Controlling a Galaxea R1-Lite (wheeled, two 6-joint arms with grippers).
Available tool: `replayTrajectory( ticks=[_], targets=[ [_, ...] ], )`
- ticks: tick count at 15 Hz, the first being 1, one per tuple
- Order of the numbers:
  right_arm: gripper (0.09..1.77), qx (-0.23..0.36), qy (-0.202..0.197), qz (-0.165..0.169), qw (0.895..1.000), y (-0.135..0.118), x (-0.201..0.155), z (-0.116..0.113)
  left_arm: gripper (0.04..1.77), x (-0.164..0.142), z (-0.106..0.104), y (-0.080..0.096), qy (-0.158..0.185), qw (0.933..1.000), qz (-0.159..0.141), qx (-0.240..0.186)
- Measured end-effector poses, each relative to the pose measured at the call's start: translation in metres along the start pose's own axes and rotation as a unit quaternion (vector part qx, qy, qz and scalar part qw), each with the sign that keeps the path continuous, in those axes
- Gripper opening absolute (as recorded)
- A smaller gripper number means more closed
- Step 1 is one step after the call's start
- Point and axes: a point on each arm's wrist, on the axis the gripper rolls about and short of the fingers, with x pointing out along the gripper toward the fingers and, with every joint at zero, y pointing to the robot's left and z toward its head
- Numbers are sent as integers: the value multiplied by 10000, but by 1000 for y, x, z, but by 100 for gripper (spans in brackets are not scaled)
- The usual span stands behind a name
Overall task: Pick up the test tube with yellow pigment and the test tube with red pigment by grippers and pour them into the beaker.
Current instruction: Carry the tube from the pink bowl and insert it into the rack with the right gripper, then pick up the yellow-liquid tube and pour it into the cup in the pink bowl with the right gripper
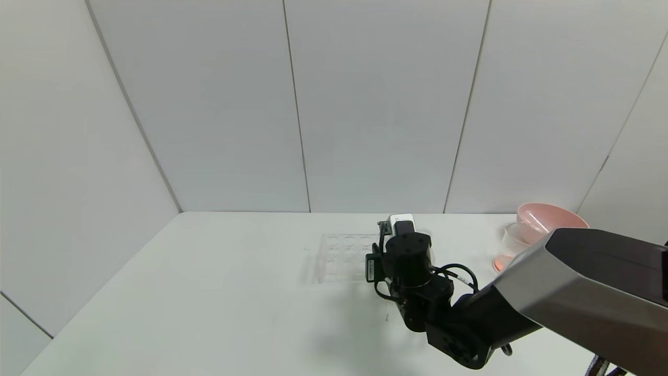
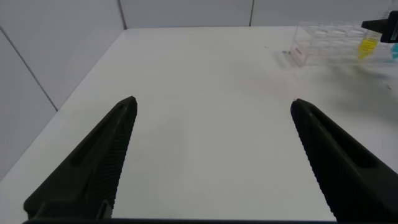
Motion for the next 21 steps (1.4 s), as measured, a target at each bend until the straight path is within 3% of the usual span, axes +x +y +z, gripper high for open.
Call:
replayTrajectory(
  ticks=[13, 21],
  targets=[
    [51, 29, -87, 8, 10000, 3, -2, 7, 176, 0, 0, 0, 2, 10000, 0, 0],
    [51, 10, -588, 91, 9982, -3, -22, 58, 176, 0, 0, 0, 2, 10000, 0, 0]
  ],
)
